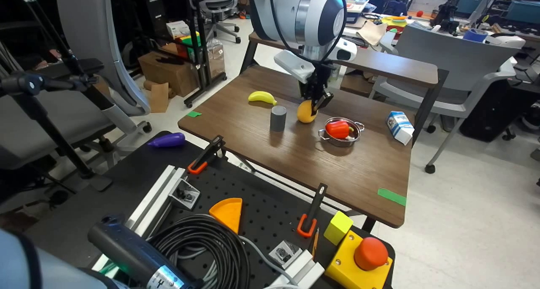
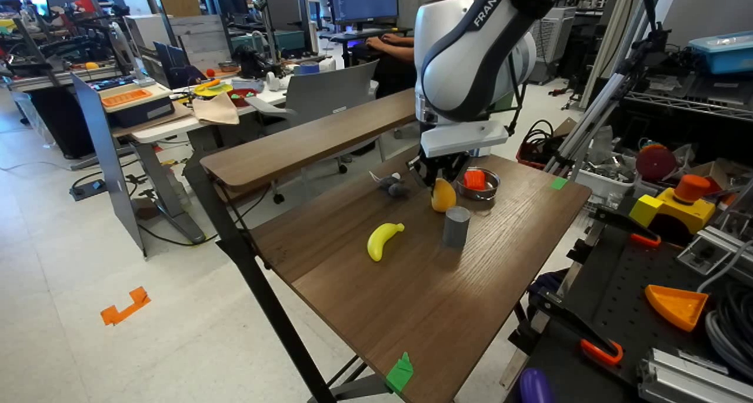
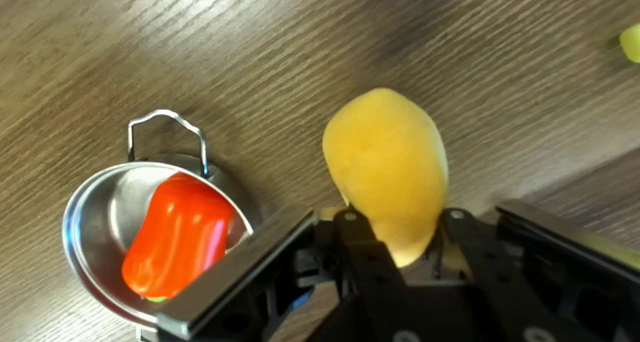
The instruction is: Move the yellow plush toy to the right.
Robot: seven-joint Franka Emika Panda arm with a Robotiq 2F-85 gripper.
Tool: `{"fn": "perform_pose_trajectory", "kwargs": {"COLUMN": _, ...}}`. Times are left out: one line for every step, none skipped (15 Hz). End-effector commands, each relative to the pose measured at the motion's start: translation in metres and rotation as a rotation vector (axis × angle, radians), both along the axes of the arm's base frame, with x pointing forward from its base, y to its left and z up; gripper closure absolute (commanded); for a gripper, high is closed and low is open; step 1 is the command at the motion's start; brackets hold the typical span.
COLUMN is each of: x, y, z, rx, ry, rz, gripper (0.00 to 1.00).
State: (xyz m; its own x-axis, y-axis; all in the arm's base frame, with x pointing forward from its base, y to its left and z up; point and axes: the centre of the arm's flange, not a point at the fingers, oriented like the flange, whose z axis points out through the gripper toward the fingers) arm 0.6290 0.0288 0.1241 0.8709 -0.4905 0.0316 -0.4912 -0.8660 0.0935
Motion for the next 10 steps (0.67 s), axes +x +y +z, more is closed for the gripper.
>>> {"fn": "perform_pose_trajectory", "kwargs": {"x": 0.016, "y": -0.001, "z": -0.005, "rx": 0.03, "ry": 0.042, "rz": -0.017, "gripper": 0.95}}
{"fn": "perform_pose_trajectory", "kwargs": {"x": 0.017, "y": -0.001, "z": -0.004, "rx": 0.03, "ry": 0.047, "rz": -0.021, "gripper": 0.95}}
{"fn": "perform_pose_trajectory", "kwargs": {"x": 0.017, "y": -0.001, "z": -0.003, "rx": 0.046, "ry": 0.05, "rz": -0.022, "gripper": 0.55}}
{"fn": "perform_pose_trajectory", "kwargs": {"x": 0.017, "y": -0.001, "z": -0.002, "rx": 0.048, "ry": 0.053, "rz": -0.026, "gripper": 0.53}}
{"fn": "perform_pose_trajectory", "kwargs": {"x": 0.016, "y": 0.0, "z": 0.0, "rx": 0.047, "ry": 0.056, "rz": -0.025, "gripper": 0.46}}
{"fn": "perform_pose_trajectory", "kwargs": {"x": 0.015, "y": 0.001, "z": 0.001, "rx": 0.049, "ry": 0.052, "rz": -0.024, "gripper": 0.4}}
{"fn": "perform_pose_trajectory", "kwargs": {"x": 0.013, "y": 0.001, "z": 0.004, "rx": 0.049, "ry": 0.047, "rz": -0.019, "gripper": 0.34}}
{"fn": "perform_pose_trajectory", "kwargs": {"x": 0.011, "y": 0.002, "z": 0.005, "rx": 0.049, "ry": 0.042, "rz": -0.016, "gripper": 0.25}}
{"fn": "perform_pose_trajectory", "kwargs": {"x": 0.007, "y": 0.004, "z": 0.009, "rx": 0.049, "ry": 0.035, "rz": -0.01, "gripper": 0.19}}
{"fn": "perform_pose_trajectory", "kwargs": {"x": 0.006, "y": 0.005, "z": 0.011, "rx": 0.047, "ry": 0.028, "rz": -0.009, "gripper": 0.11}}
